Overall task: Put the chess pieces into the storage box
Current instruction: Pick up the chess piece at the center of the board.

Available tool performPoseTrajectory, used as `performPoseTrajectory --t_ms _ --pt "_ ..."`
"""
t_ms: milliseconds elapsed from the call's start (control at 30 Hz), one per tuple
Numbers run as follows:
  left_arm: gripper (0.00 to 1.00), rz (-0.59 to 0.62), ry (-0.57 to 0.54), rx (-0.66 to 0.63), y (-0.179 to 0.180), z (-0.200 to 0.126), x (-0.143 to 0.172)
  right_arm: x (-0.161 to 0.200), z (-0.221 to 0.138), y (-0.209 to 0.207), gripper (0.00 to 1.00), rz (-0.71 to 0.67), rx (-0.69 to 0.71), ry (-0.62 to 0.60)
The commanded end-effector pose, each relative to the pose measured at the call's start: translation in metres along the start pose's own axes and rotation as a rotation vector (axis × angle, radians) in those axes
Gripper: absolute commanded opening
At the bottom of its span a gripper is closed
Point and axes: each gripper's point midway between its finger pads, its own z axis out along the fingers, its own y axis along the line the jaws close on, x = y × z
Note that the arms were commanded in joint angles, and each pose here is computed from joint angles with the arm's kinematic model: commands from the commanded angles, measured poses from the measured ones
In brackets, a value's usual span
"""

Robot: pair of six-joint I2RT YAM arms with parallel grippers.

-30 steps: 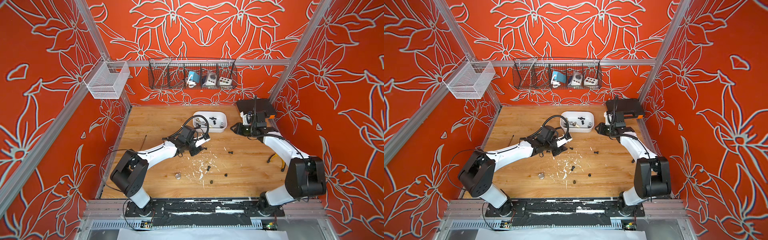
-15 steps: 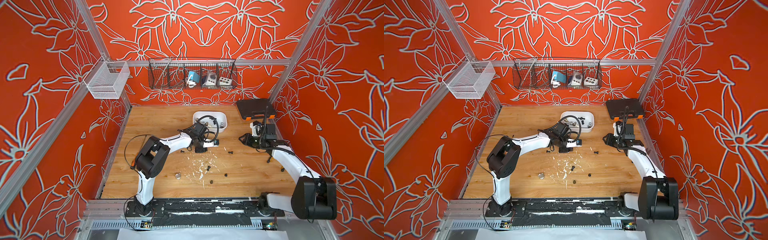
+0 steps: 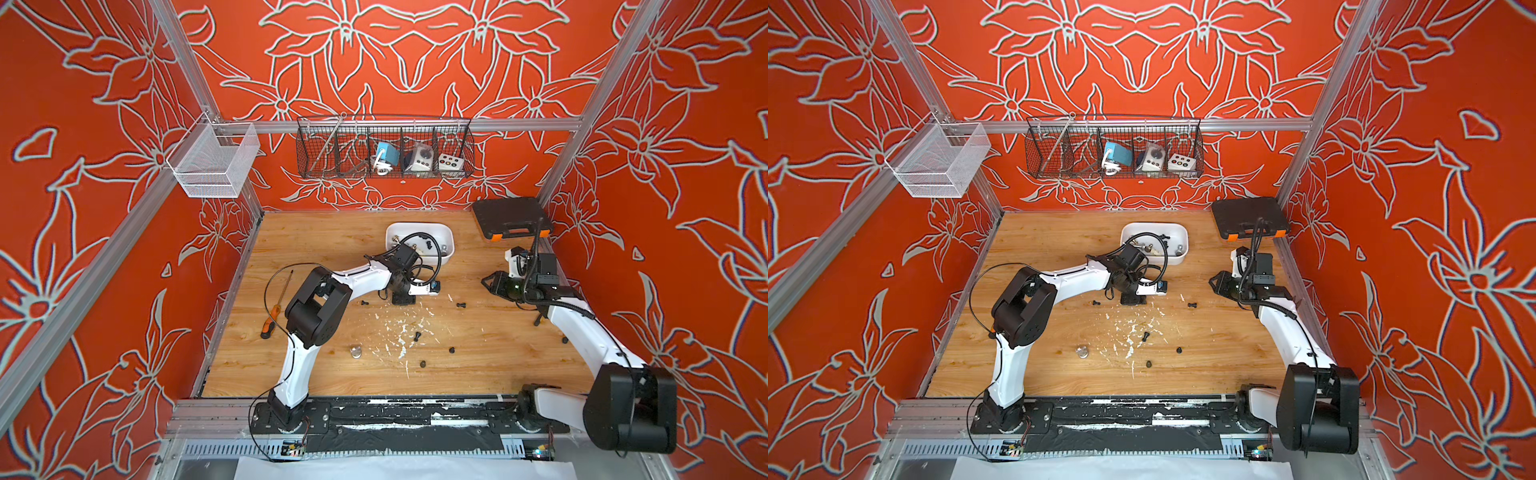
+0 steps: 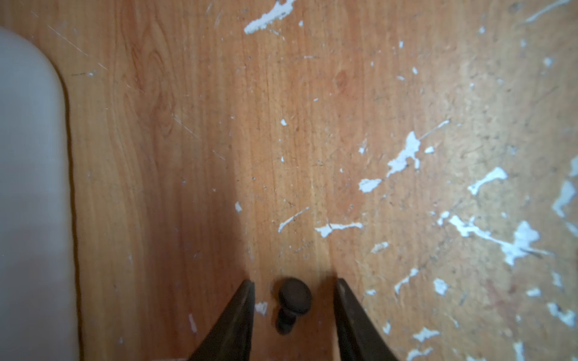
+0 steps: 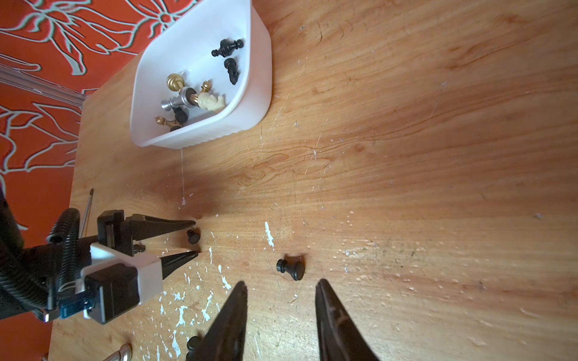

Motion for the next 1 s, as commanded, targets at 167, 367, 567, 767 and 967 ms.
performPoseTrajectory --t_ms 167,367,567,767,967 --pt "0.36 -0.005 0.062 0.080 -0.015 0.017 0.015 0.007 -0.004 -0.002 0.38 -0.002 -0.006 0.013" --pt "0.34 -0.018 0.072 0.107 -0.020 0.019 0.020 0.010 -0.006 -0.005 0.39 0.001 -0.001 0.017" --pt "0.31 -0.048 0.077 0.161 -0.029 0.019 0.026 0.014 -0.008 -0.007 0.39 0.002 0.003 0.023" --pt "0.27 -0.075 0.074 0.191 -0.034 0.022 0.032 0.014 -0.008 -0.007 0.39 0.006 0.000 0.023" --pt "0.26 -0.094 0.073 0.210 -0.037 0.022 0.036 0.017 -0.008 -0.008 0.39 0.010 0.003 0.026"
